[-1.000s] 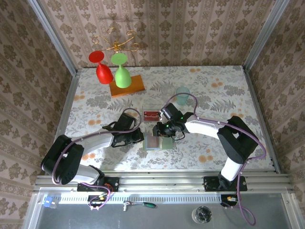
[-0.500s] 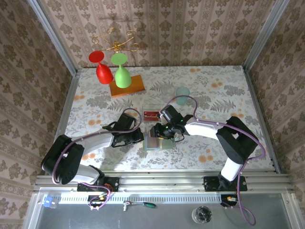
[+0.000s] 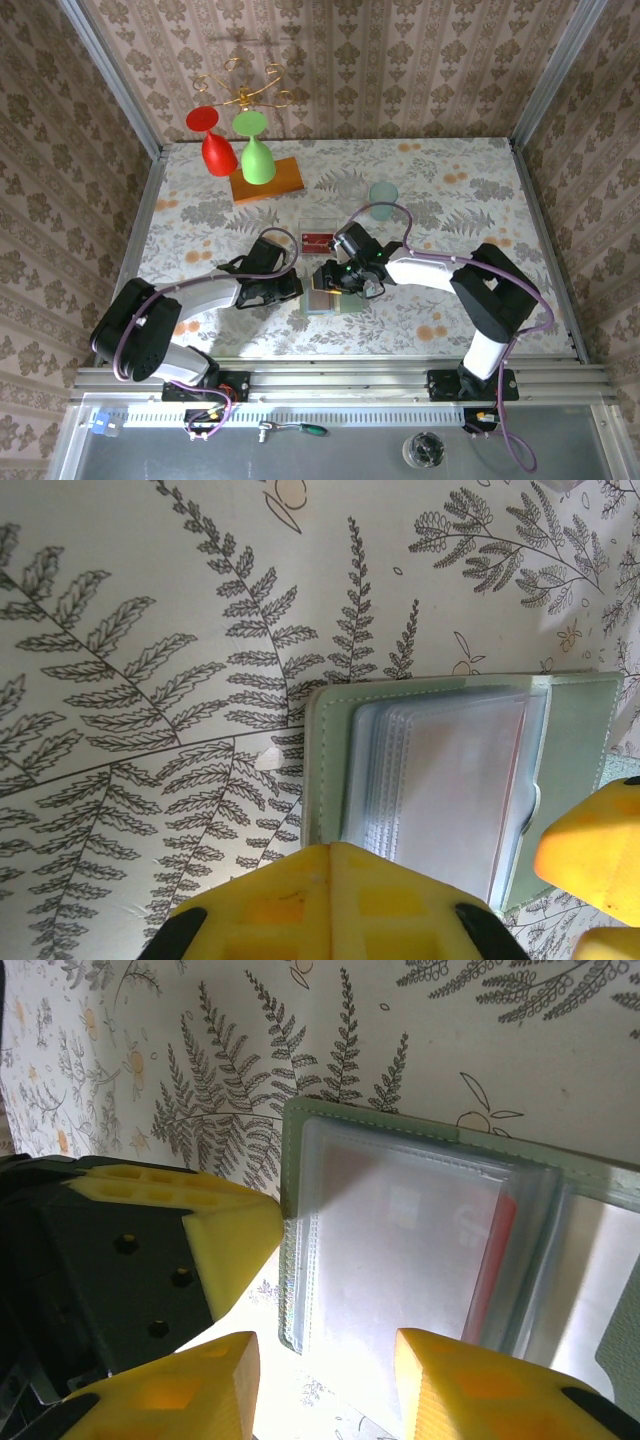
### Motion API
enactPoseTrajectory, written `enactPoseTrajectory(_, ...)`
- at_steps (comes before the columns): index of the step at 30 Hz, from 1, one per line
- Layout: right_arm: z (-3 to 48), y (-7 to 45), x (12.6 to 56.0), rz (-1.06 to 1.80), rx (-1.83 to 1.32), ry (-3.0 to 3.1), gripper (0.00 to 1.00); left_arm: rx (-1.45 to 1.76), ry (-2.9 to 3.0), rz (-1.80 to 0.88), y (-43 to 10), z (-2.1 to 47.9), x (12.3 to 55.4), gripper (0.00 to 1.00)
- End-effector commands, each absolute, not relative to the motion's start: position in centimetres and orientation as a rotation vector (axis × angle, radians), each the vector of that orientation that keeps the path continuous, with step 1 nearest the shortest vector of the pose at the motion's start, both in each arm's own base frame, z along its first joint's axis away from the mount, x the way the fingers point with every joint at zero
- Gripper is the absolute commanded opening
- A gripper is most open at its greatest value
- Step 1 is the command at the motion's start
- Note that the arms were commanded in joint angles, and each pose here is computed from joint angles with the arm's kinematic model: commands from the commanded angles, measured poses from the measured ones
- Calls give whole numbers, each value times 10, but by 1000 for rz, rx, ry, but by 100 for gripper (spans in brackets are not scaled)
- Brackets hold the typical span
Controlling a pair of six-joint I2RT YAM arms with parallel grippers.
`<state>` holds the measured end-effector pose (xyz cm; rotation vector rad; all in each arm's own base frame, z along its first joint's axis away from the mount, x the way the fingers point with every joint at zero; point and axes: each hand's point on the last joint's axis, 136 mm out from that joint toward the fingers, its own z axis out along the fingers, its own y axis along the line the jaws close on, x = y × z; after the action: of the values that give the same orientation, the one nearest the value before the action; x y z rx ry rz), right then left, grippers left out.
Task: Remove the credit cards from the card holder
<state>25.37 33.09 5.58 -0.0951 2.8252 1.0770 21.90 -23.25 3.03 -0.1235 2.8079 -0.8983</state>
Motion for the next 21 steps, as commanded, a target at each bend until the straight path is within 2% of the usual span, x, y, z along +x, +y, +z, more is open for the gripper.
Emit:
enactPoseTrajectory(1,50,337,249,1095,-105,2846,41,-145,2849,-862,-228,21,213,8)
enactPoseTrajectory(11,42,336,246,1082,-104,2870,39,-151,2862,-841,-226,18,213,8)
enactPoseTrajectory(21,32,316,244,906,-73,2923,38,-155,2876,-824,-224,16,211,8)
